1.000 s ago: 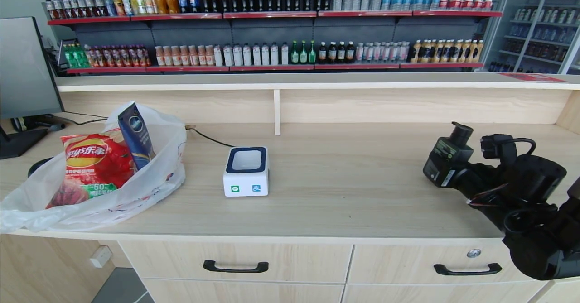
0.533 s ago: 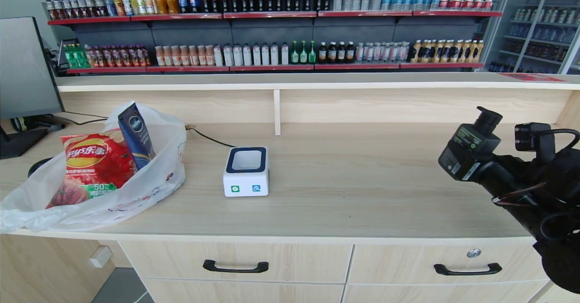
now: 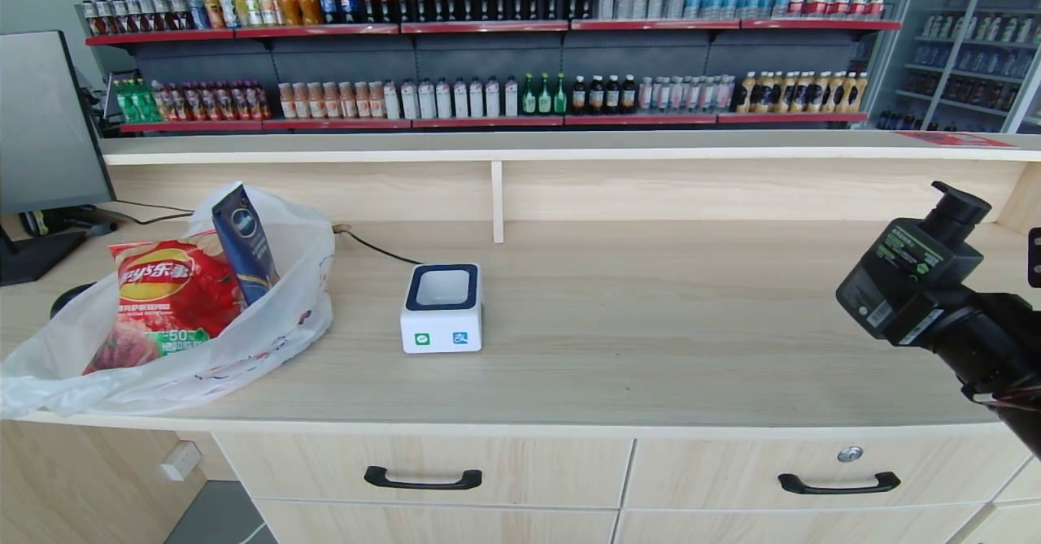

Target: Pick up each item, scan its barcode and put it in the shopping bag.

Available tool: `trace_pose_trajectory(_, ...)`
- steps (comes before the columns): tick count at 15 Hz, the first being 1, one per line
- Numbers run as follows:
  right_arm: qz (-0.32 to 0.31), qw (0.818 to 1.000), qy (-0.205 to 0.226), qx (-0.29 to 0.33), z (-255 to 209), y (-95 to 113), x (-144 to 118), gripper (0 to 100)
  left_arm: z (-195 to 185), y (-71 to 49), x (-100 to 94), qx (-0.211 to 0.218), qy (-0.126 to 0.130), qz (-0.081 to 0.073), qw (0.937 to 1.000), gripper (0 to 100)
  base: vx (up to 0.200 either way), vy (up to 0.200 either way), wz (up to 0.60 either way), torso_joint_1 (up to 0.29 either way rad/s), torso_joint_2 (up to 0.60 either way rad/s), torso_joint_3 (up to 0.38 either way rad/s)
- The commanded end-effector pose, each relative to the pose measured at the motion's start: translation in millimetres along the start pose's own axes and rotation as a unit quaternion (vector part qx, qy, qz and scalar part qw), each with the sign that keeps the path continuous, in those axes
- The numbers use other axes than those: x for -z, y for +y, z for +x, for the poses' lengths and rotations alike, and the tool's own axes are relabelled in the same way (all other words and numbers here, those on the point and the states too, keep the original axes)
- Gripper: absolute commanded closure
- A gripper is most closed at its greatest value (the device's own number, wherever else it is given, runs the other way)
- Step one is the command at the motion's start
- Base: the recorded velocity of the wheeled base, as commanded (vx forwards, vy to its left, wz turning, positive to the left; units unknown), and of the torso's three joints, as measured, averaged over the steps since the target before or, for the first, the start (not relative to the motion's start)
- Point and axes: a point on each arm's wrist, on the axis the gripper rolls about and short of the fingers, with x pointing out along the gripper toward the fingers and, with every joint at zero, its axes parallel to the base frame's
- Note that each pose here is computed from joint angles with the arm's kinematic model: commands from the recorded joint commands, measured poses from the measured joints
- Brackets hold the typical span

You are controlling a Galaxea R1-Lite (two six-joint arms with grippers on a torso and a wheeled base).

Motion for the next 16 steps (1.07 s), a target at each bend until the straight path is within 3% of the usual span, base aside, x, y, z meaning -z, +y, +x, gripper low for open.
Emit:
trace_pose_trajectory(1, 0.000, 1.000, -0.016, -0.004, -9, 1, -9, 100, 0, 0.0, -0.1, 0.000, 0.000, 0.000, 1.0000, 0, 0.000, 0.000, 0.00, 0.000, 0.00, 0.000)
trace_pose_trajectory(6, 0.003, 0.999, -0.026, -0.030, -19, 12, -15, 100, 0, 0.0, -0.1, 0.000, 0.000, 0.000, 1.0000, 0, 0.000, 0.000, 0.00, 0.000, 0.00, 0.000)
trace_pose_trajectory(8, 0.007, 0.999, 0.001, -0.041, -40, 16, -6, 100, 0, 0.0, -0.1, 0.000, 0.000, 0.000, 1.0000, 0, 0.000, 0.000, 0.00, 0.000, 0.00, 0.000)
trace_pose_trajectory(12, 0.033, 0.991, 0.001, -0.130, -52, 46, -8, 100, 0, 0.0, -0.1, 0.000, 0.000, 0.000, 1.0000, 0, 0.000, 0.000, 0.00, 0.000, 0.00, 0.000)
trace_pose_trajectory(16, 0.076, 0.955, 0.016, -0.285, -52, 70, -9, 100, 0, 0.0, -0.1, 0.000, 0.000, 0.000, 1.0000, 0, 0.000, 0.000, 0.00, 0.000, 0.00, 0.000)
